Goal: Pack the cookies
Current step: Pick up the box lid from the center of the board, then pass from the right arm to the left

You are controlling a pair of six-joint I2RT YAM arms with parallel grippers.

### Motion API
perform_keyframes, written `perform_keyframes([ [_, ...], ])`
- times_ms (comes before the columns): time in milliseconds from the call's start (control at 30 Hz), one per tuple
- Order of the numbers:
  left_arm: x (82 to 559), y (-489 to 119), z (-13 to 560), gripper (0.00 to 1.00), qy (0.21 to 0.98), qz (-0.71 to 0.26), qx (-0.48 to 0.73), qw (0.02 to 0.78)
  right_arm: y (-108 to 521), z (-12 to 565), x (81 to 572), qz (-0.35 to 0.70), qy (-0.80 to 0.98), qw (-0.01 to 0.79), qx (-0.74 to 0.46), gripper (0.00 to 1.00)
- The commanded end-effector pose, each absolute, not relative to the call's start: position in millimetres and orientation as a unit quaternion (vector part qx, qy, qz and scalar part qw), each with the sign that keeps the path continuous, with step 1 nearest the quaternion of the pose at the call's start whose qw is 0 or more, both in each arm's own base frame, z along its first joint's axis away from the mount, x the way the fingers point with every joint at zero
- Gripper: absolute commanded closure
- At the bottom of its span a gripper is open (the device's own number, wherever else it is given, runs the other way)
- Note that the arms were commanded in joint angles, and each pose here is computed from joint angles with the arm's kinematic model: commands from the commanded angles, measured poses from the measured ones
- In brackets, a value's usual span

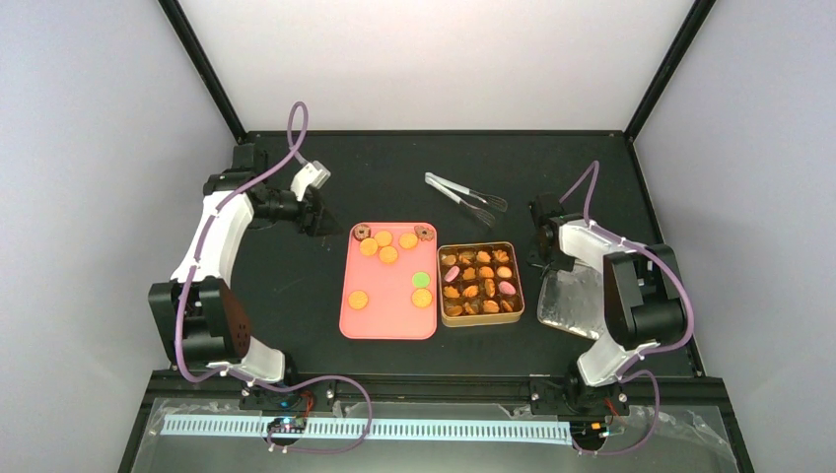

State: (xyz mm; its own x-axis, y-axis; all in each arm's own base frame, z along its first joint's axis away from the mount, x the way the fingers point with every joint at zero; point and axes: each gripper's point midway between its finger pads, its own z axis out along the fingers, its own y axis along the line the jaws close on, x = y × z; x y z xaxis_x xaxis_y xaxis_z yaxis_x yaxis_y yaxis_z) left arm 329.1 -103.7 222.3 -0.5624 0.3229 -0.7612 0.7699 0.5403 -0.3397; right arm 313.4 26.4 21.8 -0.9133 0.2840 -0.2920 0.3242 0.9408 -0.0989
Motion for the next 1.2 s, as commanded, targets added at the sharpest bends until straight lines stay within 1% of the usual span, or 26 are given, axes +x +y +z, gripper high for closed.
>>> perform_keyframes([
  [0,325,-118,238,0.22,0.797,-0.350,0.354,0.341,32,38,325,-0.047,0.970,0.167,0.172,0.99],
  [133,322,-130,243,0.22,0.788,-0.359,0.366,0.340,27,84,335,-0.049,0.959,0.219,0.173,0.99],
  [200,321,-137,247,0.22,0.783,-0.367,0.370,0.339,30,118,340,-0.030,0.952,0.252,0.170,0.99],
  [400,318,-162,261,0.22,0.761,-0.401,0.383,0.336,57,229,347,0.074,0.924,0.349,0.134,0.99],
  [600,309,-187,285,0.19,0.716,-0.434,0.416,0.355,98,307,334,0.200,0.893,0.398,0.058,0.99],
  [767,300,-202,307,0.19,0.676,-0.441,0.466,0.362,143,346,315,0.306,0.861,0.405,-0.030,0.99],
  [900,292,-210,317,0.18,0.646,-0.437,0.502,0.373,179,365,294,0.378,0.832,0.393,-0.103,0.99],
  [967,287,-215,322,0.18,0.628,-0.432,0.526,0.378,202,376,280,0.433,0.804,0.380,-0.150,0.99],
  [1067,277,-221,328,0.18,0.598,-0.422,0.565,0.380,232,383,255,0.515,0.758,0.342,-0.209,0.99],
  [1167,263,-225,337,0.17,0.558,-0.406,0.611,0.388,255,389,227,0.558,0.717,0.315,-0.273,0.99],
])
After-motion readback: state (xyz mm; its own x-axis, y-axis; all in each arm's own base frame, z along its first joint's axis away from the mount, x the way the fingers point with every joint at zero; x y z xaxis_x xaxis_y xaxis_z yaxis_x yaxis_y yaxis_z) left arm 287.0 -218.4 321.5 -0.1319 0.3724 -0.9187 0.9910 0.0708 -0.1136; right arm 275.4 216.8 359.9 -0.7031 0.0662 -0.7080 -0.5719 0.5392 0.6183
